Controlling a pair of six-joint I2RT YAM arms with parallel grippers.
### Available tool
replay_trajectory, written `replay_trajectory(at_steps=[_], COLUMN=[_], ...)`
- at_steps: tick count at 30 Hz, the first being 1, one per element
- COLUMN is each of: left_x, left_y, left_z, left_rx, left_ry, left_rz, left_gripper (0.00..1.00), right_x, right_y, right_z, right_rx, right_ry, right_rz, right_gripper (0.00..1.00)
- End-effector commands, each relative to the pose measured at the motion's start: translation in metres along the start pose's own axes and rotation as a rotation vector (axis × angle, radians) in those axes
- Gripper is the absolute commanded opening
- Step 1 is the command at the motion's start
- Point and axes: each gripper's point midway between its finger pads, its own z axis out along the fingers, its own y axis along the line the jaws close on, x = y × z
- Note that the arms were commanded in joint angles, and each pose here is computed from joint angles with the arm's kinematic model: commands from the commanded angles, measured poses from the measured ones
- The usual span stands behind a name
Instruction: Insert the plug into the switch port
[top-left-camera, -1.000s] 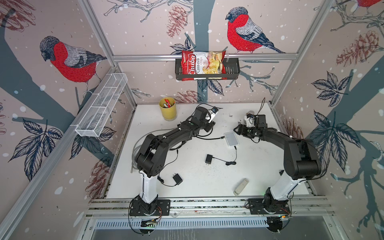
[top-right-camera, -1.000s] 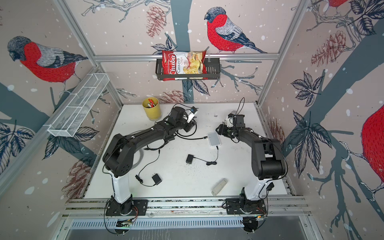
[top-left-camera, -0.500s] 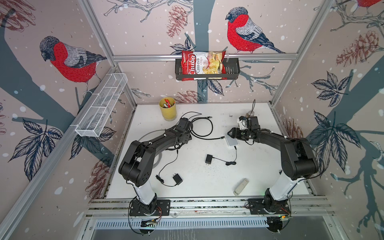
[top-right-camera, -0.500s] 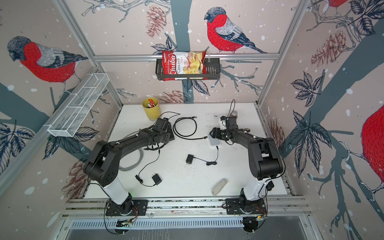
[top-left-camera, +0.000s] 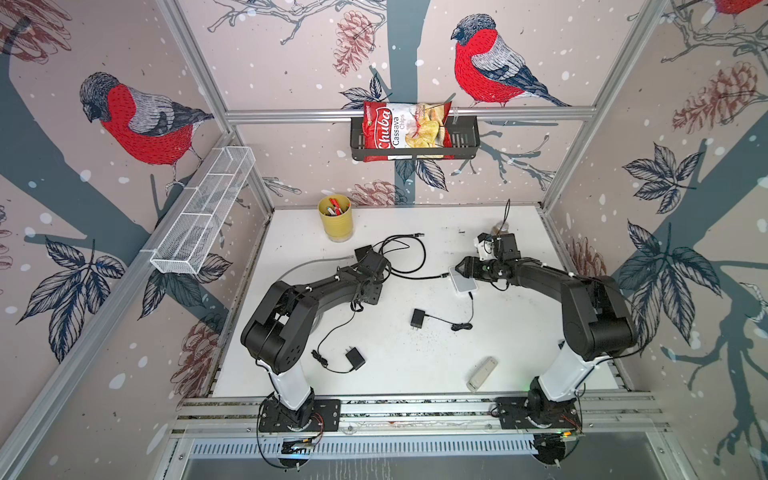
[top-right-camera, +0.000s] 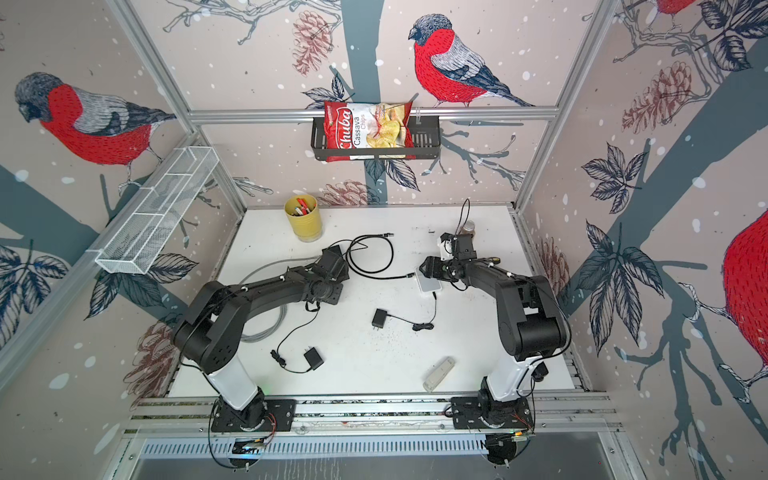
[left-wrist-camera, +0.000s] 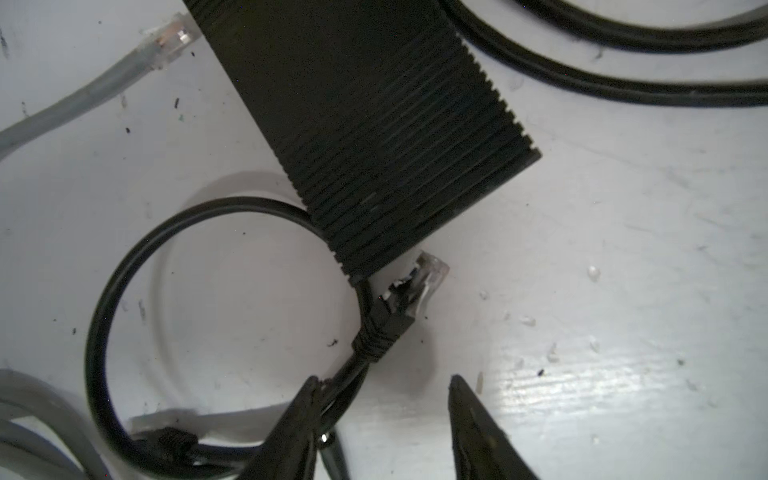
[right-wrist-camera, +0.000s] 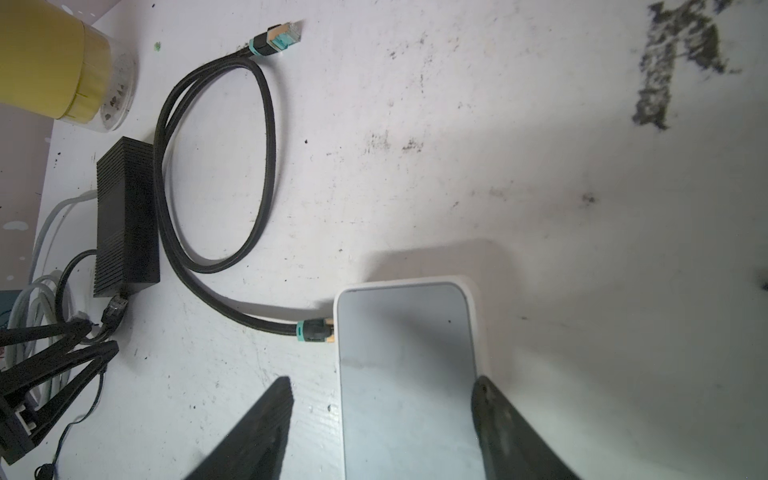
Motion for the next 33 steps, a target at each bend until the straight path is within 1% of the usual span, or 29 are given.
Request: replay_trajectory(at_steps=[1, 4, 7, 10, 12, 14, 18, 22, 25, 27, 28, 30, 32, 33], left_x=[0.011, 0.016, 0.020, 0.015, 0.005, -0.004, -0.015, -0.021, -0.044, -0.059, -0.065, -0.079, -0.085, -0.085], left_y=[0.000, -0.003, -0.005, -0.005, -0.008, -0.009, -0.006, 0.001, -0.003, -0.016, -0.028, -0.054, -0.080, -0.095], left_z=[0.006, 0.017, 0.023, 0.020, 0.011, 0.002, -0.010, -0.021, -0.040, -0.055, -0.061, -0.075, -0.082, -0.085], left_rx=[-0.003, 0.004, 0.007, 0.009, 0.031, 0.050, 0.045, 0.022, 0.046, 0.107, 0.166, 0.300, 0.389, 0.433], left_ry=[0.027, 0.044, 0.052, 0.037, 0.006, -0.028, -0.065, -0.091, -0.160, -0.213, -0.235, -0.273, -0.307, -0.311], left_rz=[-0.010, -0.019, -0.016, -0.016, -0.021, -0.027, -0.019, -0.017, -0.004, 0.049, 0.085, 0.159, 0.267, 0.339], left_gripper=[0.51, 0.50, 0.43, 0.30, 0.20, 0.15, 0.11, 0.11, 0.11, 0.11, 0.11, 0.10, 0.09, 0.09], right_x=[0.002, 0.002, 0.004, 0.004, 0.005, 0.004, 0.001, 0.000, -0.001, -0.005, -0.007, -0.013, -0.017, -0.020], right_y=[-0.003, -0.002, -0.002, -0.004, -0.004, -0.003, 0.001, 0.004, 0.008, 0.016, 0.022, 0.040, 0.061, 0.070], right_z=[-0.002, -0.002, -0.003, -0.004, -0.004, -0.004, -0.006, -0.007, -0.008, -0.011, -0.013, -0.019, -0.025, -0.029], right_rx=[0.015, 0.015, 0.018, 0.025, 0.027, 0.026, 0.020, 0.017, 0.002, -0.036, -0.064, -0.154, -0.257, -0.300], right_ry=[0.005, 0.004, 0.009, 0.009, 0.010, 0.008, 0.004, 0.006, 0.004, -0.007, -0.015, -0.036, -0.047, -0.057], right_rz=[-0.001, -0.003, -0.005, -0.006, -0.006, -0.001, -0.004, -0.009, -0.008, -0.008, -0.007, -0.001, 0.004, 0.007], right_gripper=[0.69, 0.69, 0.69, 0.69, 0.69, 0.69, 0.70, 0.70, 0.69, 0.69, 0.69, 0.63, 0.58, 0.56])
